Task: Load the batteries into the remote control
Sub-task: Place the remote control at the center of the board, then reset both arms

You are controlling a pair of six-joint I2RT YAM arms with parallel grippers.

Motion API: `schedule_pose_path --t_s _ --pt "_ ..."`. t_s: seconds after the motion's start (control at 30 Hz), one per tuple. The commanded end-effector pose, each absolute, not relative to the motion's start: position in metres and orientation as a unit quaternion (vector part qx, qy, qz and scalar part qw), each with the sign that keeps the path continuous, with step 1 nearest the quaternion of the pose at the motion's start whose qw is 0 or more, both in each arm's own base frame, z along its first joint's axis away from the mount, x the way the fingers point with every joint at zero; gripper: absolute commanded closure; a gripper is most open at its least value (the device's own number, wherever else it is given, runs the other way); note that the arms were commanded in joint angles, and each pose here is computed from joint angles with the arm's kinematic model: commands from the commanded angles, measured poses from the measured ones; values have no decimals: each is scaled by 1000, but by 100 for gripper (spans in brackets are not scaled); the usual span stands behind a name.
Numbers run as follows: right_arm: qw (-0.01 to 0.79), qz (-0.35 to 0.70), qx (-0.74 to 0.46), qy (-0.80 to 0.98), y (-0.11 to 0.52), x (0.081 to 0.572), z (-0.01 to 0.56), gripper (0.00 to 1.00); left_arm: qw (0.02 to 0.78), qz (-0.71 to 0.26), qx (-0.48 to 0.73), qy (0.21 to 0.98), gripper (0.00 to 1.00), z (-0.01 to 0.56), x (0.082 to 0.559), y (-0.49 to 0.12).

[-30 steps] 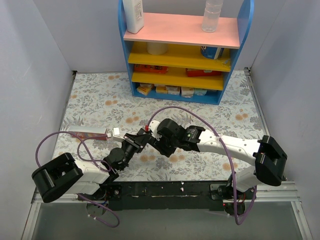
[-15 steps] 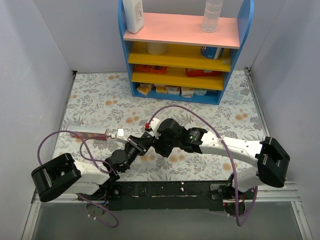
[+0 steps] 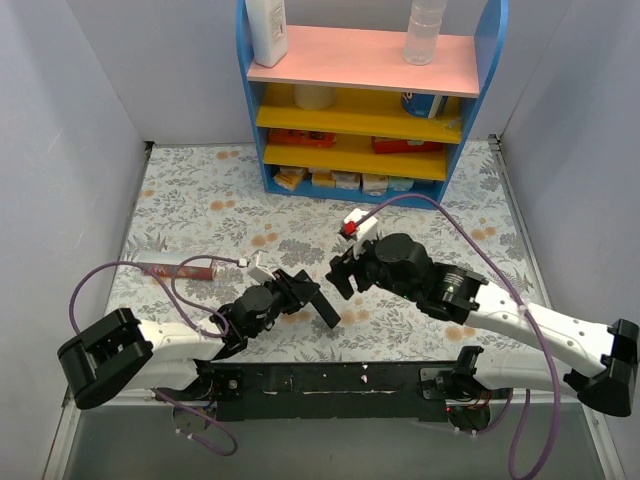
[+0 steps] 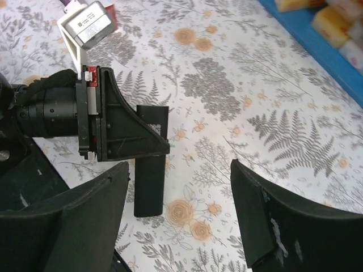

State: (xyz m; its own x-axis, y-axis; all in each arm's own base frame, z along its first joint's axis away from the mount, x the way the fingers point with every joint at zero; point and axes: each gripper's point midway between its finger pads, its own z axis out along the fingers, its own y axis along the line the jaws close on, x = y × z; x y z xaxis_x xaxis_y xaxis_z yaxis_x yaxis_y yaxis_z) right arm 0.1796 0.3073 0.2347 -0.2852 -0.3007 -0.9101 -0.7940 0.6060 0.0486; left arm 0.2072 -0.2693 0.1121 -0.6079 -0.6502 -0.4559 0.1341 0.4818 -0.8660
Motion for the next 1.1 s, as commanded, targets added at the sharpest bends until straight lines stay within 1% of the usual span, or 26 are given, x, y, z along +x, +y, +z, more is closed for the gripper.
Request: schedule_pose_path --t_s 0.0,0.13,0.17,0.2,0.27,0.3,0.33,0.37,0.4,0.43,0.47,0.5,0.53,0.57,0.6,0.67,0.8,0.83,0.9,0.93,0.97,1.0,1.03,1.07 --pt "506 209 -293 784 259 189 229 20 398 -457 -119 787 100 102 211 -285" --pt "529 196 -247 788 229 190 225 17 375 -476 -77 791 94 103 211 -310" --pt "532 197 -239 788 221 187 221 17 357 -468 -62 806 93 88 207 -316" --pt "534 197 -228 790 217 187 218 17 353 -472 -59 806 92 88 209 -322" --pt "545 190 -206 790 205 188 218 17 332 -475 -55 813 86 76 206 -328" --pt "544 182 -202 794 199 188 211 16 326 -475 -58 815 82 73 206 -329" --pt "550 173 -184 796 192 190 210 16 321 -474 -61 818 65 69 205 -329" --pt "551 169 -176 798 184 188 210 17 319 -469 -68 821 55 65 206 -327" --pt "553 161 -165 801 178 189 207 15 319 -466 -75 822 46 65 207 -324" --pt "559 151 -146 802 170 191 208 14 315 -449 -81 832 35 56 205 -317" --pt "566 153 -132 800 162 190 212 14 319 -440 -88 835 18 55 207 -312" --pt "566 147 -123 802 155 189 211 13 337 -430 -102 831 9 61 213 -304" --pt "574 135 -104 801 145 191 213 13 335 -411 -109 841 2 55 213 -295" --pt "584 142 -85 794 138 189 219 13 343 -394 -124 844 2 52 219 -283" --pt "587 135 -78 794 130 189 219 13 361 -390 -141 835 2 63 226 -274" --pt "606 134 -46 783 114 188 227 12 366 -348 -167 847 2 54 232 -247" --pt "630 124 -9 767 84 184 238 11 421 -289 -212 833 2 81 248 -198" --pt "632 115 -4 766 77 183 237 11 435 -241 -224 838 2 78 247 -176" --pt "643 124 15 756 65 179 244 11 488 -229 -224 812 2 124 253 -158" --pt "645 124 18 754 61 178 245 9 494 -198 -221 817 2 127 248 -143" --pt "651 132 27 747 56 176 249 8 531 -185 -232 794 2 153 249 -125" --pt "654 135 30 744 53 175 250 7 553 -183 -239 777 2 179 250 -117" --pt "661 140 40 736 47 173 253 7 562 -161 -242 775 2 187 245 -103" --pt "663 142 46 733 44 172 254 7 587 -151 -249 755 2 207 242 -87"
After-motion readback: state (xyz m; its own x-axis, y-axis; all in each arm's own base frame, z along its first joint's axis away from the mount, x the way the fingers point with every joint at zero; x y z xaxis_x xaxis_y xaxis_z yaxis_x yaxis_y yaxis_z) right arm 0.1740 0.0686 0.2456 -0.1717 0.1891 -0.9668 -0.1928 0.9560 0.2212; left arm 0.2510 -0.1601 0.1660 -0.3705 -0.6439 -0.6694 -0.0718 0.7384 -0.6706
